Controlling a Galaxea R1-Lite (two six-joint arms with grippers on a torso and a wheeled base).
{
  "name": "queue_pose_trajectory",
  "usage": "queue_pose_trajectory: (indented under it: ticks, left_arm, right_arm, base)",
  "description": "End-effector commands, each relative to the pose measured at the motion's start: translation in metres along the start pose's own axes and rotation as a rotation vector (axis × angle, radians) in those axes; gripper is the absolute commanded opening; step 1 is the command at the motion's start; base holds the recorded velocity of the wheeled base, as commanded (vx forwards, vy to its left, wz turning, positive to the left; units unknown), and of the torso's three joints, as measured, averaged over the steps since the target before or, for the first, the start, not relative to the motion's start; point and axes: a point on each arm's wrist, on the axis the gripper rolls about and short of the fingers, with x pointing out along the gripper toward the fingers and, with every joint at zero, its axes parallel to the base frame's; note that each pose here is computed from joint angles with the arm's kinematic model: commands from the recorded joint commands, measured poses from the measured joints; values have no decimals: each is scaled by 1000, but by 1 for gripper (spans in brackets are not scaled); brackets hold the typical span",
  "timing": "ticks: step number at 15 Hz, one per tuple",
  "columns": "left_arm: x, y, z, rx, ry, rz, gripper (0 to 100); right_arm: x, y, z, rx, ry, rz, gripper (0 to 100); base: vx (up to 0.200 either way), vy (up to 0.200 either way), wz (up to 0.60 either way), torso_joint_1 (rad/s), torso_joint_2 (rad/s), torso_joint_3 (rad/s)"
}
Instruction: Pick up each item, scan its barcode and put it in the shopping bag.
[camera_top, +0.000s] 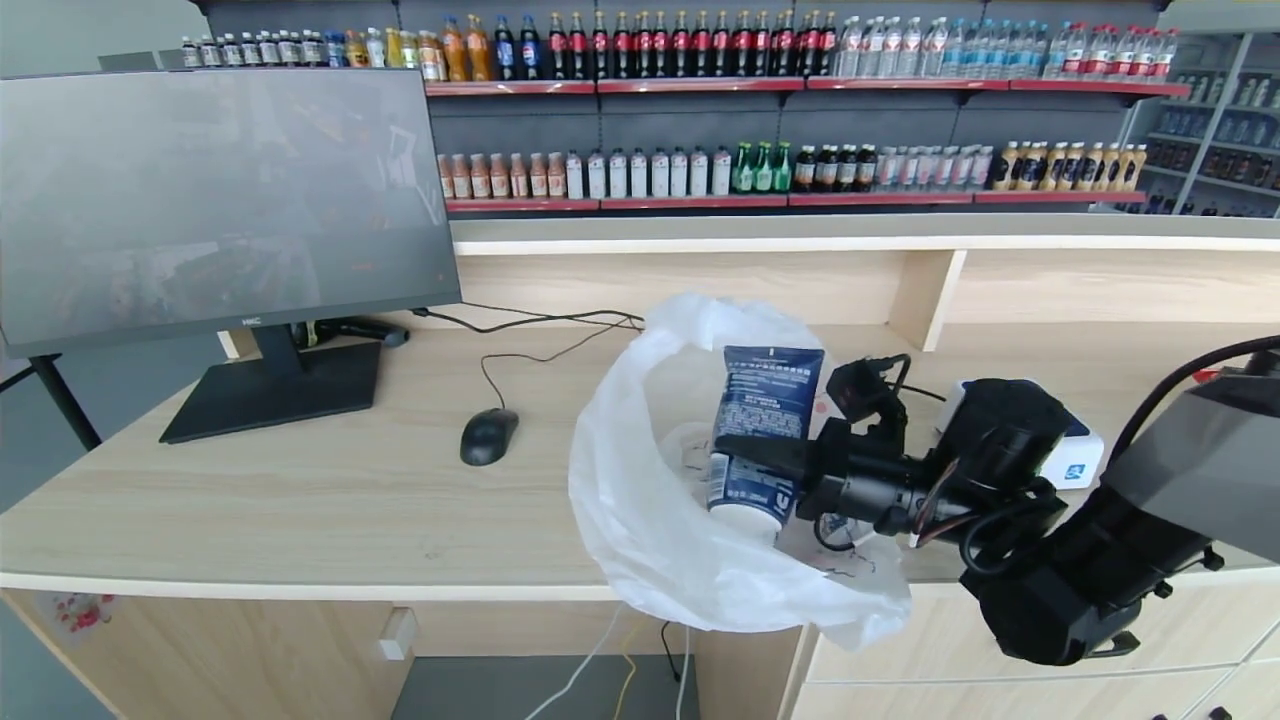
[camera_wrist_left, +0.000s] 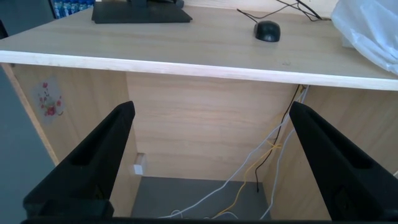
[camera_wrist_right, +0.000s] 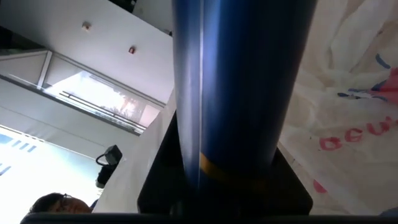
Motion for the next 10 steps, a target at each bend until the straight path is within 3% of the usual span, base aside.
queue_pose_trajectory:
  ticks: [1,10]
  left_arm:
    - [0,0,0,0,0,0,100]
    - [0,0,0,0,0,0,100]
  right_arm:
    - [-1,-15,-8,30,11,-38,0]
    - [-6,-19,-18,34,27,-65,0]
  base:
    - [0,0,0,0,0,0]
    - [0,0,0,0,0,0]
